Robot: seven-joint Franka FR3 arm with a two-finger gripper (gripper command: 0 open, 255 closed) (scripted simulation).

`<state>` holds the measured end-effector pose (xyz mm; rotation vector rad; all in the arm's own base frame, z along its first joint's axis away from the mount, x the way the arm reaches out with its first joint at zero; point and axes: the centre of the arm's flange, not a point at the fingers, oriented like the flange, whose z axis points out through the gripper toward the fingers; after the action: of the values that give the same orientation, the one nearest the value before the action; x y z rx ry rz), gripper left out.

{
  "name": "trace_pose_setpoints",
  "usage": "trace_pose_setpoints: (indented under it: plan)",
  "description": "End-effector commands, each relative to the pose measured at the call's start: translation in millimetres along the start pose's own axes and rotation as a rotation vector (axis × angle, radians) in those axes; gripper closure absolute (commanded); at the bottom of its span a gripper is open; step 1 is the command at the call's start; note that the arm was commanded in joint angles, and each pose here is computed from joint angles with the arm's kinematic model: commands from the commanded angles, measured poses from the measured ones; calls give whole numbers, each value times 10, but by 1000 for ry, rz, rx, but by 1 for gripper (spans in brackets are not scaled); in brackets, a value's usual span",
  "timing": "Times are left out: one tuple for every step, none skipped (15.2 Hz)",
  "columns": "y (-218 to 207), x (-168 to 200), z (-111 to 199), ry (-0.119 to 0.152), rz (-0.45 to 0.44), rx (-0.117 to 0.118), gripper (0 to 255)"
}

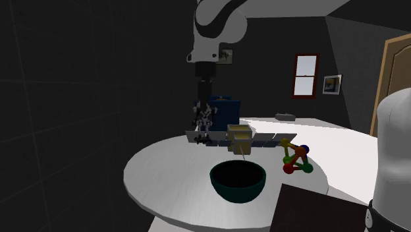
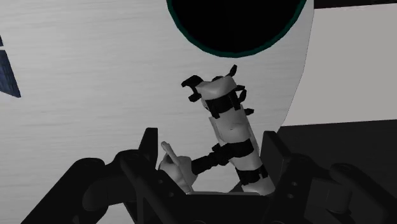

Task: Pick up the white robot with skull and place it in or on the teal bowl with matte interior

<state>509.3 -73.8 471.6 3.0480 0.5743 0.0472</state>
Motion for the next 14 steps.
trace_pose_setpoints:
  plan:
    - [-63, -267, -61, 0, 0, 0, 255]
    - [-88, -394, -87, 0, 0, 0, 255]
    - [-113, -521, -112, 0, 0, 0, 255]
    - [-137, -648, -138, 0, 0, 0, 255]
    - [-162, -775, -163, 0, 0, 0, 255]
    - [-187, -902, -189, 0, 0, 0, 255]
    - [-212, -1030, -214, 0, 0, 0, 255]
    - [-236, -1157, -239, 0, 0, 0, 255]
    - [-275, -1355, -279, 0, 0, 0, 255]
    - [-277, -1356, -227, 0, 0, 0, 255]
    - [-280, -1358, -174, 0, 0, 0, 255]
    - [-282, -1359, -121, 0, 0, 0, 255]
    - [-284, -1360, -68, 0, 0, 0, 255]
    - [-287, -1361, -16, 0, 0, 0, 255]
